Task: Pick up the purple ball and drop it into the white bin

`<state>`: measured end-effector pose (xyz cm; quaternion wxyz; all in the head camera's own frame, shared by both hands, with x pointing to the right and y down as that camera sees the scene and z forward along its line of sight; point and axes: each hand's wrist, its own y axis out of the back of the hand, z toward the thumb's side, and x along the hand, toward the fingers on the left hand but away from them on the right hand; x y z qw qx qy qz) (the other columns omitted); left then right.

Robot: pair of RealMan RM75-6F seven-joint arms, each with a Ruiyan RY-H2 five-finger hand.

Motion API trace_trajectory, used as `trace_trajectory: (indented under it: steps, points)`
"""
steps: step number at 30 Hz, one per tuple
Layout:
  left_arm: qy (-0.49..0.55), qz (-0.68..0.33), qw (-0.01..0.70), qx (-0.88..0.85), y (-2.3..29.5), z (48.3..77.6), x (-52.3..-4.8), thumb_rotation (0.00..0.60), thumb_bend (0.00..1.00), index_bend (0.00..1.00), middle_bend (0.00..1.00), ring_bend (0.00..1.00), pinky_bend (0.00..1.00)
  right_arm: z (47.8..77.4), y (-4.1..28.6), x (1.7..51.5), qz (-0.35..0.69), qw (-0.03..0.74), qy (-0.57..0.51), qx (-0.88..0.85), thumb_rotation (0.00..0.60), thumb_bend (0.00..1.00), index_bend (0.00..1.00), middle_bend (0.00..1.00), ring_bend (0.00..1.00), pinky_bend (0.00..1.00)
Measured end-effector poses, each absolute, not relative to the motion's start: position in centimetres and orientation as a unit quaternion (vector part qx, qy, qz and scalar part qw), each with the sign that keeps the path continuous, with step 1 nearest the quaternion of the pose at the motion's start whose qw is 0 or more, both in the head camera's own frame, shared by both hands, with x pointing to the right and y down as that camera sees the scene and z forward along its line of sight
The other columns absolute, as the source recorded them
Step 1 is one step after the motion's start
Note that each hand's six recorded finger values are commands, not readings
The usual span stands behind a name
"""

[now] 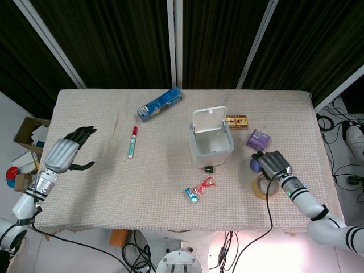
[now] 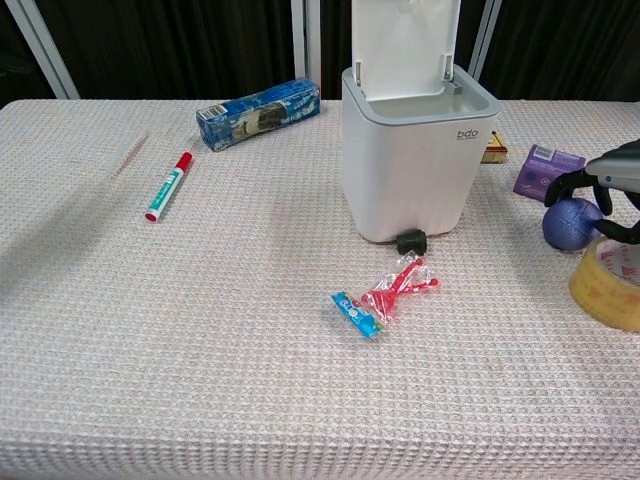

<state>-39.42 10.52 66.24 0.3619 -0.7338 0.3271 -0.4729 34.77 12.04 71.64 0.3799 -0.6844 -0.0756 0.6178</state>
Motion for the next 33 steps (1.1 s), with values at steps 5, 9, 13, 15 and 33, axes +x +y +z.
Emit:
trace_trajectory:
  steps: [5,9,13,15,33]
  points:
    - [0.329,-0.471,0.363,-0.734,10.4,66.2,-39.4,0.517,0.23,0.07,0.07,0.07,0.23,71.4,11.7,34.7,0.613,0.392,-0.090,-0.680,0.600,0.35,0.65,0.53,0.53,0.66]
    - [0.329,-0.471,0.363,-0.734,10.4,66.1,-39.4,0.518,0.23,0.07,0.07,0.07,0.23,71.1,11.4,34.7,0.607,0.404,-0.107,-0.676,0.600,0.35,0.73,0.58,0.58,0.70]
    - [0.329,-0.471,0.363,-0.734,10.4,66.2,-39.4,0.515,0.23,0.07,0.07,0.07,0.23,70.9,11.2,34.8,0.601,0.410,-0.119,-0.675,0.600,0.36,0.78,0.61,0.61,0.72]
    - [0.328,-0.471,0.363,-0.734,10.4,66.2,-39.3,0.516,0.23,0.07,0.07,0.07,0.23,70.8,11.2,34.8,0.599,0.413,-0.125,-0.675,0.600,0.36,0.79,0.62,0.61,0.73]
    - [0.332,-0.470,0.365,-0.732,10.3,65.8,-39.4,0.515,0.23,0.07,0.07,0.07,0.23,64.3,8.0,33.3,0.536,0.463,-0.222,-0.670,0.600,0.37,0.82,0.63,0.62,0.74]
